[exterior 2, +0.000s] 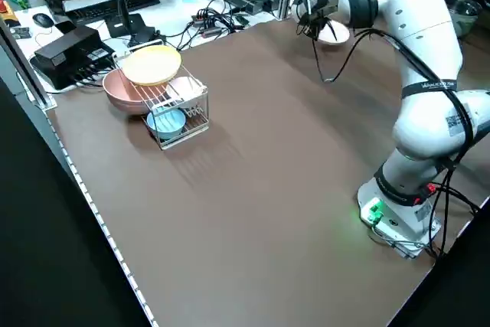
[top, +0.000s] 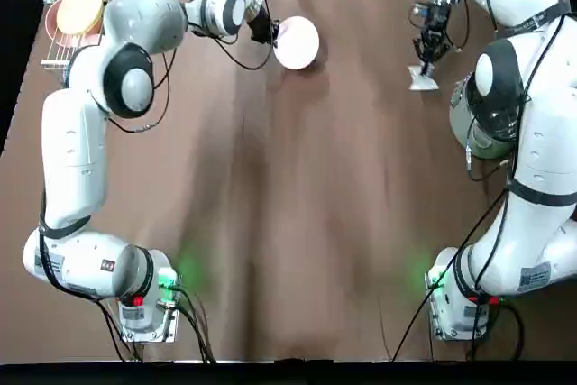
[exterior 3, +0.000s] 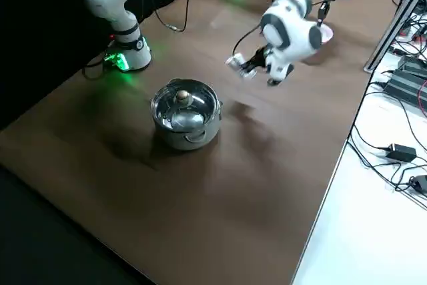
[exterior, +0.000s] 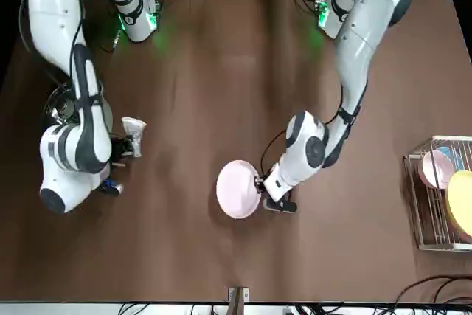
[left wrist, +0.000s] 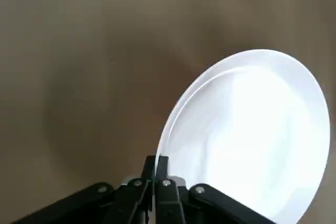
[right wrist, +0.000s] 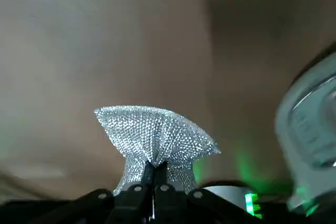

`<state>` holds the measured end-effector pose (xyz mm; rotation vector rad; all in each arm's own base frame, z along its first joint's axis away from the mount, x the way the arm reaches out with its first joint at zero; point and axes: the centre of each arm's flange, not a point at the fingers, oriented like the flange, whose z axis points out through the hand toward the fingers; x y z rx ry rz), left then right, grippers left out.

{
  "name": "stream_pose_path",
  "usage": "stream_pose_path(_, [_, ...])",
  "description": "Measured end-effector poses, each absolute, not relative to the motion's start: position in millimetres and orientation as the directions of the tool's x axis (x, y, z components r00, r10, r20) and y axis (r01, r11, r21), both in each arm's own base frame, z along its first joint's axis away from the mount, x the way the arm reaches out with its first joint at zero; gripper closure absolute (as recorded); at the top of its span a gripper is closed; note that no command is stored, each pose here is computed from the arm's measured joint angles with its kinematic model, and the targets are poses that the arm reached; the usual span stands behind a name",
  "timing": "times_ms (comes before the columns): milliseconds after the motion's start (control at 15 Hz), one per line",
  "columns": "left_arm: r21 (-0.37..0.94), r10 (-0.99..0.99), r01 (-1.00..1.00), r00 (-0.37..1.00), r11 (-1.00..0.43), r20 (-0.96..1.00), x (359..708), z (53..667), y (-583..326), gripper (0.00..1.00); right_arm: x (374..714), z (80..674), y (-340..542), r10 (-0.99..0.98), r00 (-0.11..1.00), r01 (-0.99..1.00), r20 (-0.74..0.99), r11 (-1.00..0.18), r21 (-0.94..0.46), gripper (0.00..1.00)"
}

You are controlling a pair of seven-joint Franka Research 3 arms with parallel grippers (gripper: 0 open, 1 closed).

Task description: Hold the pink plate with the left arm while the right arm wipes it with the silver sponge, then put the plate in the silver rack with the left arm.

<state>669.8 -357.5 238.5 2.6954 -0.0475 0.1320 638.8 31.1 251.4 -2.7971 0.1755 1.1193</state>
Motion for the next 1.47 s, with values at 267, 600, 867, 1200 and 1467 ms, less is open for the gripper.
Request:
stream_pose_path(267, [0.434, 0.01, -0.047, 0.992, -0.9, 0.128, 678.4, 267.3, -336.6, 0.97, 633.4, 193.9, 16.8, -0.017, 0.74, -0.119, -0.673, -0.987, -0.105, 0.98])
stream_pose_path(600, [0.417, 0.042, -0.02, 0.989, -0.908, 0.139, 683.4, 286.6, -299.5, 0.96, 622.7, 147.4, 23.5, -0.009, 0.725, -0.107, -0.689, -0.989, -0.1, 0.89])
stream_pose_path(867, [0.39, 0.053, -0.005, 0.989, -0.921, 0.137, 690.9, 316.7, -243.8, 0.97, 625.0, 155.9, 24.2, -0.003, 0.726, -0.103, -0.688, -0.989, -0.105, 0.54])
stream_pose_path(1200, [0.324, 0.046, 0.018, 0.996, -0.946, 0.078, 694.3, 371.4, -154.0, 0.97, 644.4, 243.9, 40.3, 0.061, 0.697, -0.059, -0.714, -0.988, -0.143, 0.0])
stream_pose_path(1467, [0.293, 0.056, 0.027, 0.994, -0.956, 0.089, 698.0, 398.1, -65.7, 0.97, 669.7, 377.1, 43.7, 0.084, 0.825, -0.007, -0.558, -0.987, -0.158, 0.0])
